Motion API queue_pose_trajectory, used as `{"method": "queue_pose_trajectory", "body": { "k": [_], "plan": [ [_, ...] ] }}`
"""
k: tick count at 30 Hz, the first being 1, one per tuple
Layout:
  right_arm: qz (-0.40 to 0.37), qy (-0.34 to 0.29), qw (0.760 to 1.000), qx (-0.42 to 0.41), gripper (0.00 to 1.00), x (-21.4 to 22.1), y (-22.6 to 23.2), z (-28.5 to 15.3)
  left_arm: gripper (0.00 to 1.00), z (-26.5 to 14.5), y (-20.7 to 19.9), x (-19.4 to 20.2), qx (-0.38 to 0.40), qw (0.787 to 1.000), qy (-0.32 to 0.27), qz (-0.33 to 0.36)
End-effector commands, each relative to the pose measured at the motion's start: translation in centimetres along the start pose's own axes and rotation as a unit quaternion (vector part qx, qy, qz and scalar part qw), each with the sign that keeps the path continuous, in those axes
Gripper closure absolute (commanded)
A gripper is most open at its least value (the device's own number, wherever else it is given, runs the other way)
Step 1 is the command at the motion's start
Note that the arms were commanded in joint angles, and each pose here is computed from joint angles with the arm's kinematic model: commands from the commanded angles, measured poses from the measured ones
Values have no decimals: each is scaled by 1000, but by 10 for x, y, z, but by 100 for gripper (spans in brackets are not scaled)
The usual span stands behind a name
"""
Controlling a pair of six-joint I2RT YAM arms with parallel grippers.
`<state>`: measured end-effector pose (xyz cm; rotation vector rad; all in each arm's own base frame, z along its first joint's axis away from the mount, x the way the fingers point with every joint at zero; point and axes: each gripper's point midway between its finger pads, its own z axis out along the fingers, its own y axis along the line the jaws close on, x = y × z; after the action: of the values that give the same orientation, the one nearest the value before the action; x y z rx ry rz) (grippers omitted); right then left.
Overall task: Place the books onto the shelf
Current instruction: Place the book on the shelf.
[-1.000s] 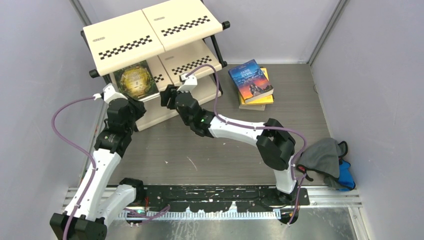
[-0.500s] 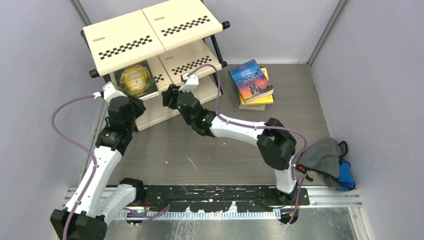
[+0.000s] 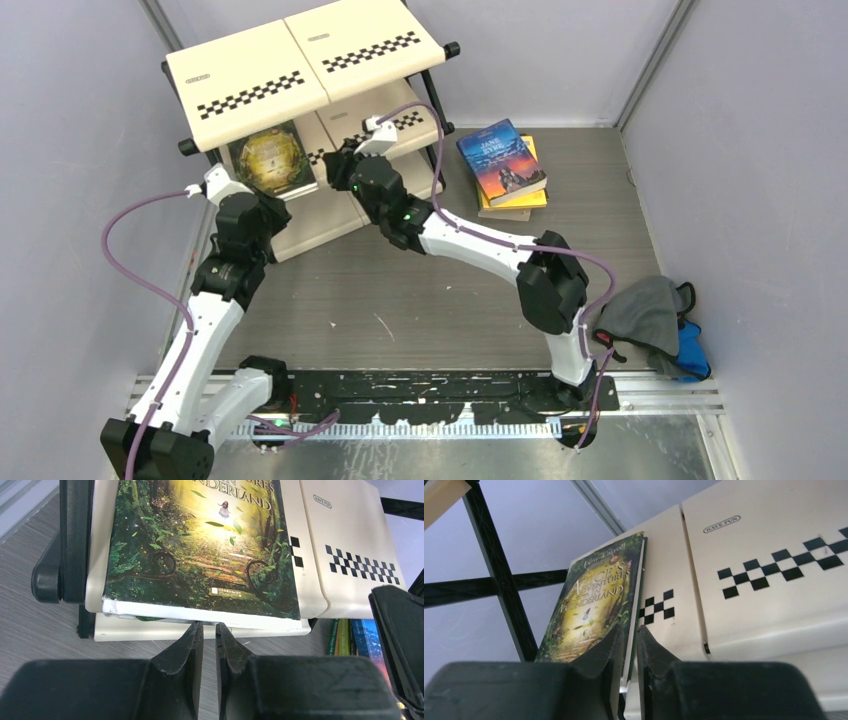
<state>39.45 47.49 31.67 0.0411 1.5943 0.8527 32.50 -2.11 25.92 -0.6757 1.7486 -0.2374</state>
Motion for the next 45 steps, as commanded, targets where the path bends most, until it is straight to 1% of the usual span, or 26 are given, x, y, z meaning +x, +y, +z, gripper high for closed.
{"method": "queue_pose_trajectory", "body": {
  "k": [1,4,7,11,21,27,39,45],
  "plan": [
    [16,5,1000,-24,80,-4,12,15,84,-7,-15,-33,19,998,-52,-16],
    [21,12,999,-27,84,1,12,24,84,-8,-14,-34,17,998,-53,-15],
    [32,15,999,-31,85,3,12,30,84,-9,-13,-33,16,998,-52,-14],
    [46,21,998,-39,85,5,14,38,84,-9,-13,-34,16,998,-52,-12],
    [50,44,997,-41,85,9,23,52,84,-12,-7,-34,7,998,-55,-4],
    [48,59,997,-27,85,10,22,54,84,-13,-7,-34,8,998,-55,-6],
    [6,70,998,6,86,20,8,49,84,-13,-6,-30,11,999,-52,-10],
    [-23,93,995,22,86,35,3,49,84,-12,-3,-26,7,999,-48,-10]
  ]
}}
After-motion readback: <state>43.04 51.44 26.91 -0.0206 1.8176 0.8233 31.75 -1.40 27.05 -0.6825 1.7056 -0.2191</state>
